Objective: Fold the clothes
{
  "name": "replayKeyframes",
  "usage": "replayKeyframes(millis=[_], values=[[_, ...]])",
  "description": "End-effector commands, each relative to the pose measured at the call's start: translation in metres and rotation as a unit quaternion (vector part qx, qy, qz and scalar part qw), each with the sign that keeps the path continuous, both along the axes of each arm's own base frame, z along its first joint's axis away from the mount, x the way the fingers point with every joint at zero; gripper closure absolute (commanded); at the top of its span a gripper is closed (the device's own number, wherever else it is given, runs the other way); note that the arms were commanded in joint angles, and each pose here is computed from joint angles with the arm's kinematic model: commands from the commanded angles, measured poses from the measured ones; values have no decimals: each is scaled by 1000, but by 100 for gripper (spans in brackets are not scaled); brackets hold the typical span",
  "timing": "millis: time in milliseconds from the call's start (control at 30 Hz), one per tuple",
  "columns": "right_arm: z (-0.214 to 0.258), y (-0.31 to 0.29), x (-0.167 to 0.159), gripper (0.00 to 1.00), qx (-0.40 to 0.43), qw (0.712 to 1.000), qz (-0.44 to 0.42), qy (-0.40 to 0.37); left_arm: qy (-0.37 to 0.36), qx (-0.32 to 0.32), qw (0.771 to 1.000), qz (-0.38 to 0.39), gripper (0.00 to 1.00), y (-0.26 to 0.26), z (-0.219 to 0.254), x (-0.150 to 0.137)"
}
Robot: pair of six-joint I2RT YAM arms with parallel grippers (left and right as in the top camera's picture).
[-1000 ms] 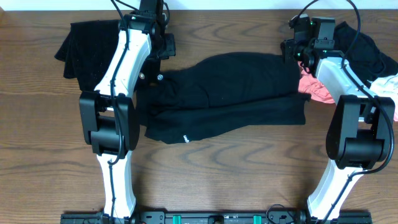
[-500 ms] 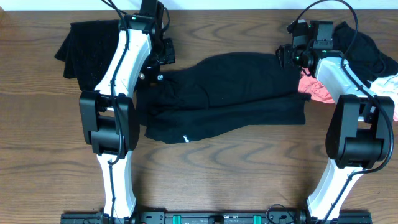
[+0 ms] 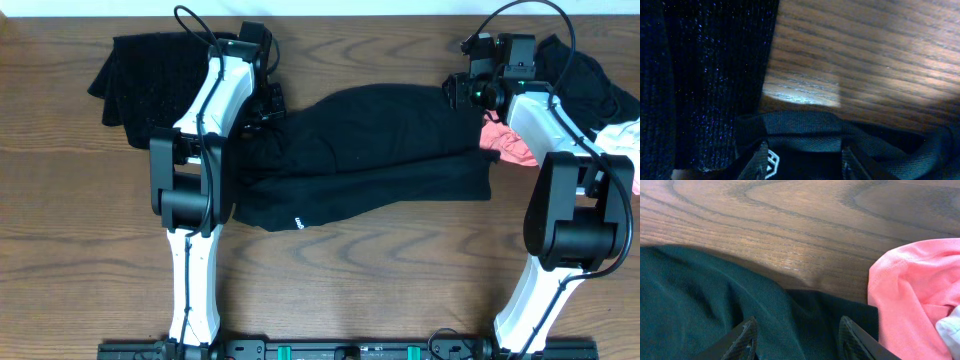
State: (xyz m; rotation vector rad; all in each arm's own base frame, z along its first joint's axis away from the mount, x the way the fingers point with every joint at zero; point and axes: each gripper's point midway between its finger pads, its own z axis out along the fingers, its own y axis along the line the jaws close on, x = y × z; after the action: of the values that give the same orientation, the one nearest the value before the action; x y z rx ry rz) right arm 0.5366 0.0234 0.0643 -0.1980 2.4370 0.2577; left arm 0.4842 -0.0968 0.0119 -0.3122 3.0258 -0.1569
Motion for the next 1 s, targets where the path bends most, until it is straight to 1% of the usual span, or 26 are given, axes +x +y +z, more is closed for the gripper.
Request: replayKeyframes(millis=[0, 267, 367, 400, 433, 467, 567, 600, 733, 833, 967], values=[[-4, 10, 2, 49, 8, 1000, 7, 5, -2, 4, 1000, 5, 51, 3, -1, 2], [-6, 10, -1, 50, 9, 1000, 7, 11, 36, 10, 999, 7, 51, 3, -38, -7], [-6, 9, -1, 50, 9, 1000, 6, 11, 41, 10, 999, 13, 52, 3, -40, -9], [-6, 9, -1, 50, 8, 1000, 6, 11, 41, 10, 999, 17, 59, 3, -40, -9], [-6, 9, -1, 49, 8, 1000, 6, 11, 41, 9, 999, 18, 70, 3, -40, -9], [-6, 9, -1, 50, 8, 1000, 6, 11, 42, 9, 999, 23, 77, 3, -40, -9], [-6, 9, -1, 50, 8, 1000, 6, 11, 44, 9, 999, 26, 91, 3, -41, -11], [-6, 9, -1, 49, 8, 1000, 6, 11, 45, 10, 999, 25, 93, 3, -41, -11], [-6, 9, -1, 50, 8, 1000, 6, 11, 40, 9, 999, 25, 94, 3, -40, -8], [-6, 9, -1, 50, 8, 1000, 6, 11, 25, 6, 999, 27, 94, 3, -31, 1], [-6, 9, -1, 50, 8, 1000, 6, 11, -13, -1, 1000, 22, 94, 2, -2, 17]])
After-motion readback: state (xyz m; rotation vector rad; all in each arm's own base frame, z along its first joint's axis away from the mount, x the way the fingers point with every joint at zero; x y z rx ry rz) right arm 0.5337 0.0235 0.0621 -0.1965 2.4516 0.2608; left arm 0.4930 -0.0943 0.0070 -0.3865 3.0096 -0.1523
